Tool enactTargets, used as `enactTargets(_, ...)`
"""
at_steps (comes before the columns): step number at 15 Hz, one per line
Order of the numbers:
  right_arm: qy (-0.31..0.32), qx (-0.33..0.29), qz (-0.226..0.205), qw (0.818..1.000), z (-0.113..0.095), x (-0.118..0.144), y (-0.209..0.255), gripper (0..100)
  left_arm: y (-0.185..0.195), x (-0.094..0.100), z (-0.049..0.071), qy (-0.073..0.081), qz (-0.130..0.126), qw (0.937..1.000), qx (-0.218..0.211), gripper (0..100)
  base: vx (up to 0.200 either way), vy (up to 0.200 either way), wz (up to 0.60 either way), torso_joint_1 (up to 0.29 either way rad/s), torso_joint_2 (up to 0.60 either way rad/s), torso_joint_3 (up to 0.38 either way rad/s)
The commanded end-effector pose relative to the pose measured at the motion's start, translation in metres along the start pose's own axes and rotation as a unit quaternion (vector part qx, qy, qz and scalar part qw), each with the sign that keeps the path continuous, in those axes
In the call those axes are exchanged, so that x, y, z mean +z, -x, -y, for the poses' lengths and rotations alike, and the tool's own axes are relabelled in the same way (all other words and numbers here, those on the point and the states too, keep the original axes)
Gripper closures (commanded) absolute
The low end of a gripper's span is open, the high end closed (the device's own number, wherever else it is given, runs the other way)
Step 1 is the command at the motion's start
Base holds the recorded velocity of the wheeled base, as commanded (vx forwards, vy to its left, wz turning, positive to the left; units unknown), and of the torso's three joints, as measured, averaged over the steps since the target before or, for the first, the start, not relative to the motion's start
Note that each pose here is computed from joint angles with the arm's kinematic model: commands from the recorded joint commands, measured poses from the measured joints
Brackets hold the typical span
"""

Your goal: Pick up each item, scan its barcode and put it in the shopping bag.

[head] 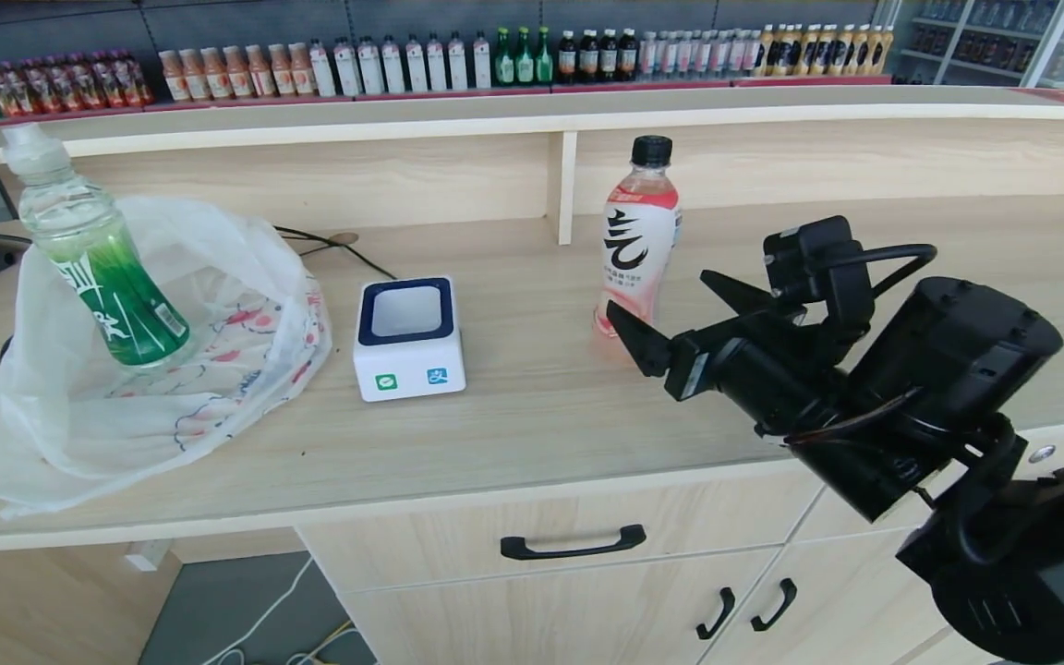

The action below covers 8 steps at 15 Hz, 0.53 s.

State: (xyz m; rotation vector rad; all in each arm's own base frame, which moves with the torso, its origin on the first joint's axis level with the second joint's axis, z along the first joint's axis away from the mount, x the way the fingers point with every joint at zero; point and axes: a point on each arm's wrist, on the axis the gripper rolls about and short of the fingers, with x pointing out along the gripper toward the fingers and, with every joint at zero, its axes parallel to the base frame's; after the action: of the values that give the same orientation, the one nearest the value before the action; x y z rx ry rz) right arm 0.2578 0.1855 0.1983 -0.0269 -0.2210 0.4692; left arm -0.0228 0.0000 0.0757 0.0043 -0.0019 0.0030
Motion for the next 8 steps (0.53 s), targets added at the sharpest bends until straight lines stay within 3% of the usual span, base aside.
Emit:
enactTargets(1,-0.001,-0.001,0.001,1.0,0.0,0.004,-0.006,0,0.0,0.0,0.0,0.0,0.001,1.0,0.0,0,0.0,0.0,0.0,0.0,0.0,0.0)
enactTargets(8,0.002,-0.007,-0.014,1.0,0.004,0.018,-0.034,0,0.0,0.0,0.0,0.0,0.001,1.0,0.0,0,0.0,0.0,0.0,0.0,0.0,0.0)
